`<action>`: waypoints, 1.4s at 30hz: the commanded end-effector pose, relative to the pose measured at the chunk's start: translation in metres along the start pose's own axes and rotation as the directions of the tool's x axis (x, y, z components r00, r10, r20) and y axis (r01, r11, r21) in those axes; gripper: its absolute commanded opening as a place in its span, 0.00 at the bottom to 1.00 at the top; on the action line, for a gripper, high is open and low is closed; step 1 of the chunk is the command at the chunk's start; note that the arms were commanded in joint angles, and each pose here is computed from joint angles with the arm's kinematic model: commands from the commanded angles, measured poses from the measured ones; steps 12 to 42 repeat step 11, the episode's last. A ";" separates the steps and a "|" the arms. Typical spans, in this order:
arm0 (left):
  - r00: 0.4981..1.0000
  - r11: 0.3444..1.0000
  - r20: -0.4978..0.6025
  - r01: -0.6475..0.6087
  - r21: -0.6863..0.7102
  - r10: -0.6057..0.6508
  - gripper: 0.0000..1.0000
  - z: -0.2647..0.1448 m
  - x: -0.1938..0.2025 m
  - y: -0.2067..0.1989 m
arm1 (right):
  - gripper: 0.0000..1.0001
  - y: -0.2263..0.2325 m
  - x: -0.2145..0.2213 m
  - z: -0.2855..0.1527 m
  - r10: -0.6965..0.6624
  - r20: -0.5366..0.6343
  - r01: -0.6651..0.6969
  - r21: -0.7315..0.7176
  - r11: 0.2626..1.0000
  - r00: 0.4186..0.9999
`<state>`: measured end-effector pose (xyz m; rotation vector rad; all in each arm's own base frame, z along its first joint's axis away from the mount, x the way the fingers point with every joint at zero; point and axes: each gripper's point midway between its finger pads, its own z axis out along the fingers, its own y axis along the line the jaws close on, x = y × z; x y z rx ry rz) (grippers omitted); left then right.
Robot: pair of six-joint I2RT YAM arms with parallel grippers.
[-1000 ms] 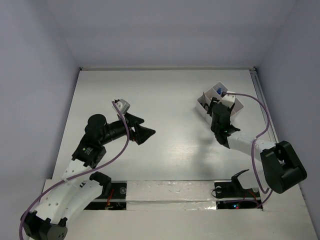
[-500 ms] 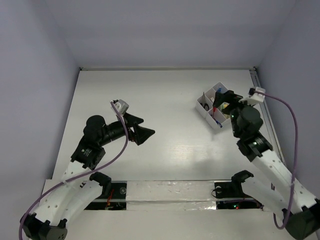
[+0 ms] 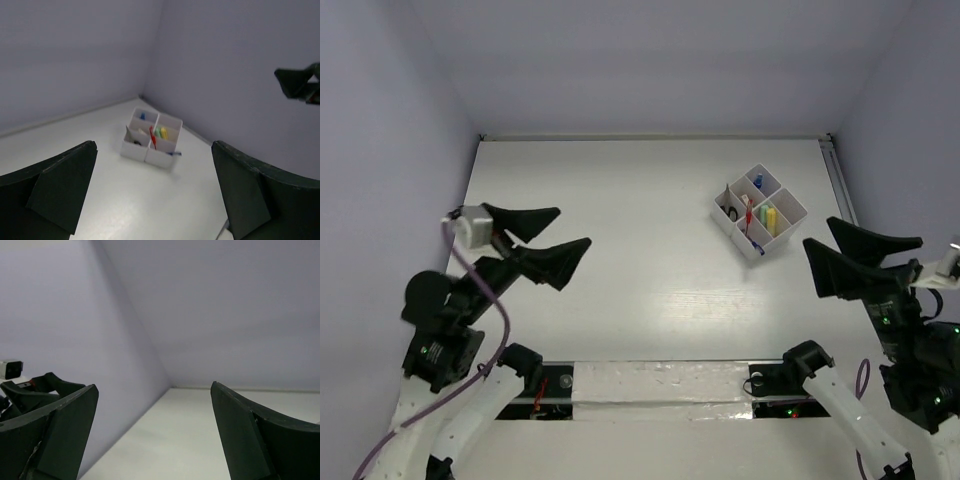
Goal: Sort the stationery into containers
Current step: Reset both arms
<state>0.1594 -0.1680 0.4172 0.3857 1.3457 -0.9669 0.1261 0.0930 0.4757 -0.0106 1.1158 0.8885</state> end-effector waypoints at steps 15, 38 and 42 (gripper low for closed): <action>0.980 0.990 0.187 -0.042 -0.136 0.068 0.99 -0.028 -0.057 0.002 | 1.00 -0.020 0.027 -0.014 0.002 -0.069 0.003 0.072 0.997 0.998; 0.980 0.990 0.187 -0.042 -0.136 0.068 0.99 -0.028 -0.057 0.002 | 1.00 -0.020 0.027 -0.014 0.002 -0.069 0.003 0.072 0.997 0.998; 0.980 0.990 0.187 -0.042 -0.136 0.068 0.99 -0.028 -0.057 0.002 | 1.00 -0.020 0.027 -0.014 0.002 -0.069 0.003 0.072 0.997 0.998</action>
